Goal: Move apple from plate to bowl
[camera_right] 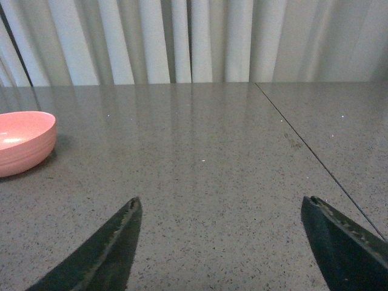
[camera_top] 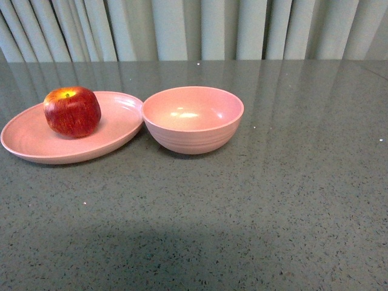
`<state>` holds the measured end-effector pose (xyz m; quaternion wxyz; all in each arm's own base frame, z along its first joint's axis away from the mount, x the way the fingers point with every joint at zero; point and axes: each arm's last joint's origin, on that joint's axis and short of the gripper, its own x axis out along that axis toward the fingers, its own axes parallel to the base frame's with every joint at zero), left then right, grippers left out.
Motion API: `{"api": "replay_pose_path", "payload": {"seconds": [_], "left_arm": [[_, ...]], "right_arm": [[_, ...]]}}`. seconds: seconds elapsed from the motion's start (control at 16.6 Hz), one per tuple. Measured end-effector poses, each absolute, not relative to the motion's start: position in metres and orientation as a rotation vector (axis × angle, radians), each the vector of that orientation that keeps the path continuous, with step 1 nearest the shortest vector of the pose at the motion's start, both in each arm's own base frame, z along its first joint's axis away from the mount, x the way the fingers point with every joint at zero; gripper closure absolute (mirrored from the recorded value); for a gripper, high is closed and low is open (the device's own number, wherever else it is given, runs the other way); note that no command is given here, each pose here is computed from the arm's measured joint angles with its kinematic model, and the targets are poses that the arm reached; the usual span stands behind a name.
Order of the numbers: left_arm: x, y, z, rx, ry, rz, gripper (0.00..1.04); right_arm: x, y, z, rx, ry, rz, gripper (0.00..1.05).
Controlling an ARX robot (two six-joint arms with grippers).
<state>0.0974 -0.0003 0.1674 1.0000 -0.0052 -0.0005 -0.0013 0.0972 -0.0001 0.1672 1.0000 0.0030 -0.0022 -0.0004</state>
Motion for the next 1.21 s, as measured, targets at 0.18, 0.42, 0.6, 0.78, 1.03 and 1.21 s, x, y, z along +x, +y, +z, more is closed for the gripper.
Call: {"api": "replay_pose_path", "payload": {"seconds": [0.18,0.42,0.6,0.78,1.03,1.21], "left_arm": [[0.097,0.000,0.167,-0.010,-0.001,-0.003,0.07],[0.097,0.000,0.167,-0.010,-0.001,-0.003,0.07],[0.097,0.000,0.167,-0.010,-0.001,-0.003,0.07],[0.097,0.000,0.167,-0.010,-0.001,-0.003,0.07],[0.106,0.002,0.171,-0.147,0.414,0.109,0.07],[0.118,0.005,0.199,-0.159,0.315,0.075,0.07]], "right_arm": [[0.097,0.000,0.167,0.006,-0.004,-0.001,0.07],[0.097,0.000,0.167,0.006,-0.004,-0.001,0.07],[0.097,0.000,0.167,0.006,-0.004,0.000,0.07],[0.097,0.000,0.167,0.006,-0.004,0.000,0.07],[0.097,0.000,0.167,0.006,-0.003,-0.001,0.07],[0.097,0.000,0.167,0.006,-0.005,-0.001,0.07]]}}
